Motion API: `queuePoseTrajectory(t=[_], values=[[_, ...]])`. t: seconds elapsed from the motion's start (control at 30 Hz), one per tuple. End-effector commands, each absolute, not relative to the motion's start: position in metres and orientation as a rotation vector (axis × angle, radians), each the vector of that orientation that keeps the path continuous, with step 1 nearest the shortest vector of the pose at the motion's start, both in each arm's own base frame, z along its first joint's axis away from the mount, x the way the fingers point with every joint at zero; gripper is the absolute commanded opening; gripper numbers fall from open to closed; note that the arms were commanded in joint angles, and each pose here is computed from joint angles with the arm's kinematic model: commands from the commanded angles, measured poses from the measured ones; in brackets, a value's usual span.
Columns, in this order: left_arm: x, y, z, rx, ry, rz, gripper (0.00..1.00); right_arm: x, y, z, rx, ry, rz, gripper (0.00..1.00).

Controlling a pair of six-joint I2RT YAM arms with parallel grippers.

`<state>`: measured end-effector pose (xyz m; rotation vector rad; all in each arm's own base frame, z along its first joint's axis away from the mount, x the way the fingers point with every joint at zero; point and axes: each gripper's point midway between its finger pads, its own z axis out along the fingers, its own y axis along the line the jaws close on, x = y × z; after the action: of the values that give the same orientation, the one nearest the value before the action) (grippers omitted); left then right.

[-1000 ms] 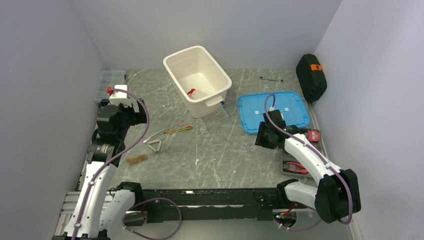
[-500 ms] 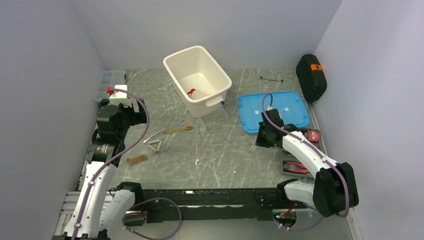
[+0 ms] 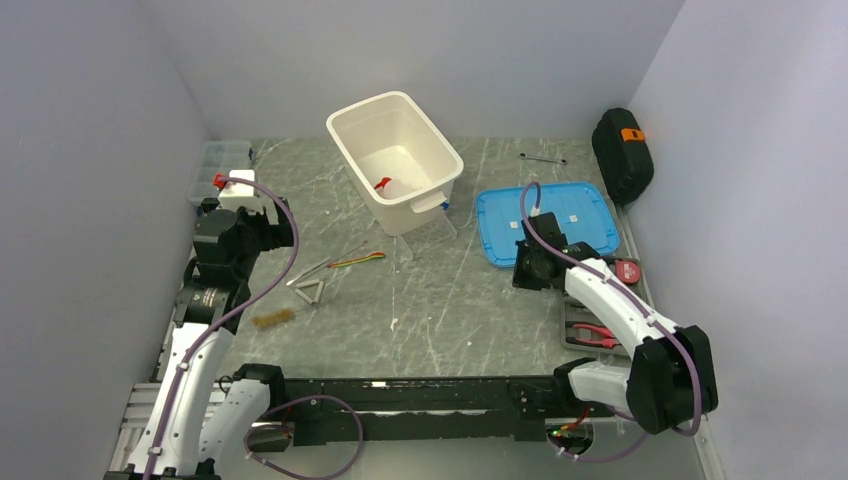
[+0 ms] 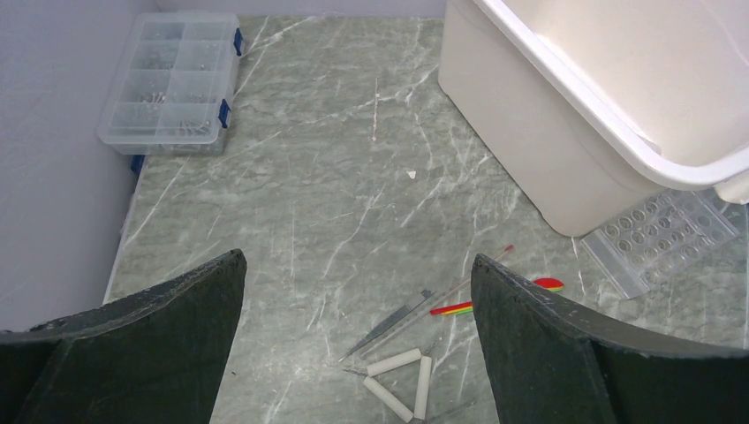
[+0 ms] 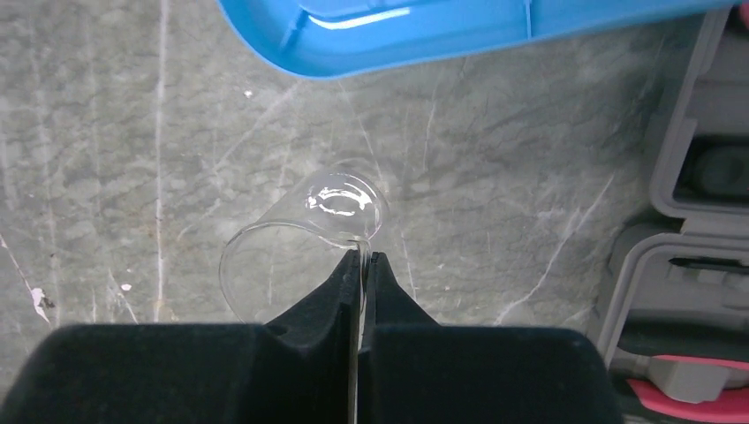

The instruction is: Organize the chemistry lab equipment

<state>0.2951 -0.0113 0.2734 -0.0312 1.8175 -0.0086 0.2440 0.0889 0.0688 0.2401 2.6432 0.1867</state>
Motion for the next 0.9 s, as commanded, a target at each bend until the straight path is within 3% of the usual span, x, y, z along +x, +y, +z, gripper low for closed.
queuePoseTrajectory(t=[0.0, 0.67, 0.87], values=[[0.297, -0.016, 0.284, -0.022, 1.773, -0.034, 0.99, 0.269, 0.101, 0.117, 0.110, 2.519, 0.195, 0.00], [0.294, -0.020, 0.288, 0.003, 1.752, -0.042, 0.99, 0.418, 0.197, 0.317, -0.116, 2.026, 0.491, 0.00], [0.294, -0.023, 0.289, 0.018, 1.748, -0.053, 0.99, 0.459, 0.219, 0.312, -0.167, 2.048, 0.481, 0.00]])
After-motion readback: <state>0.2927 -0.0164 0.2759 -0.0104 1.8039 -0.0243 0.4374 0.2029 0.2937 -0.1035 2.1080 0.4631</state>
